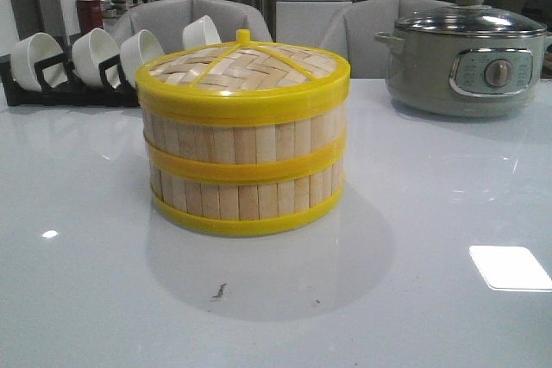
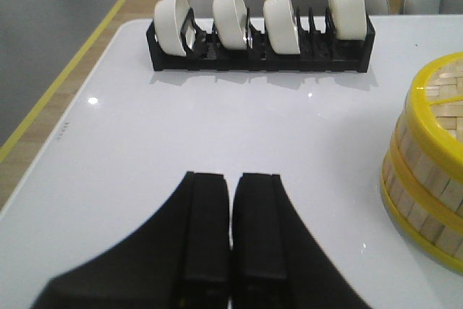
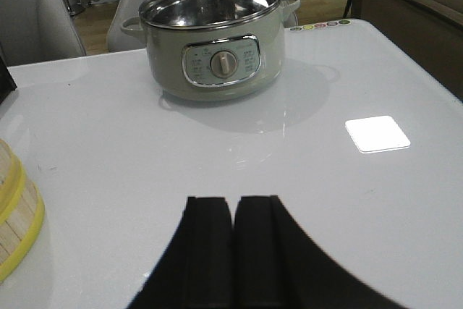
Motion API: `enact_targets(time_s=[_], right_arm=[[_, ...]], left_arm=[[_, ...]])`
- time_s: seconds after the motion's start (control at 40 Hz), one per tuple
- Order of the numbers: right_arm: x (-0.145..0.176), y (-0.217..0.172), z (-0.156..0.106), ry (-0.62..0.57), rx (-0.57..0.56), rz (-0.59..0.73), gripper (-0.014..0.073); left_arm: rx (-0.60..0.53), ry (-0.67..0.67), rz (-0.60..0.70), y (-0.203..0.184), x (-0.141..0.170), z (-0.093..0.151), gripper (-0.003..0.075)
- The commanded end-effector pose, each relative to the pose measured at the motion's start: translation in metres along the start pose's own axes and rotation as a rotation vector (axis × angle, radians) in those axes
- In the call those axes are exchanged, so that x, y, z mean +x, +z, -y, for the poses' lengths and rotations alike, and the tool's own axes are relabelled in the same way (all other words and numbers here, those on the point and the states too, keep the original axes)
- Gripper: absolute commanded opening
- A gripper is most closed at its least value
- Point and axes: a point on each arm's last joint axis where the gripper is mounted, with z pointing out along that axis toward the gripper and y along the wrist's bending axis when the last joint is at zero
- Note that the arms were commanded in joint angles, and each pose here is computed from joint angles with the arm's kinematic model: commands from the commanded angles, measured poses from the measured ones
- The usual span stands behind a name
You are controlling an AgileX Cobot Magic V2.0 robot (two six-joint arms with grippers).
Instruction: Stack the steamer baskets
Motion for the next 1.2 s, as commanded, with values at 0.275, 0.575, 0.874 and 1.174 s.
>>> enact_targets(time_s=[0.275,0.575,0.874,1.174], right_arm=[[-0.017,-0.002,-0.002,-0.002,-0.006,0.105,0.0053],[-0.017,-0.002,-0.002,-0.002,-0.006,0.105,0.0053],[-0.017,-0.002,-0.002,-0.002,-0.006,0.105,0.0053],[-0.017,-0.002,-0.002,-0.002,-0.006,0.106,0.0053]], left_arm=[[0.036,-0.005,0.289,-0.034,0.028,0.001,0.0085],[0.060,-0.043,0.335,-0.036,0.098,0.002,0.0085],[0.072,-0.102,0.369,-0.027,0.137,0.004,0.0085],[0.029,-0.107,0.381,-0.030,0.138,0.001,0.0085]])
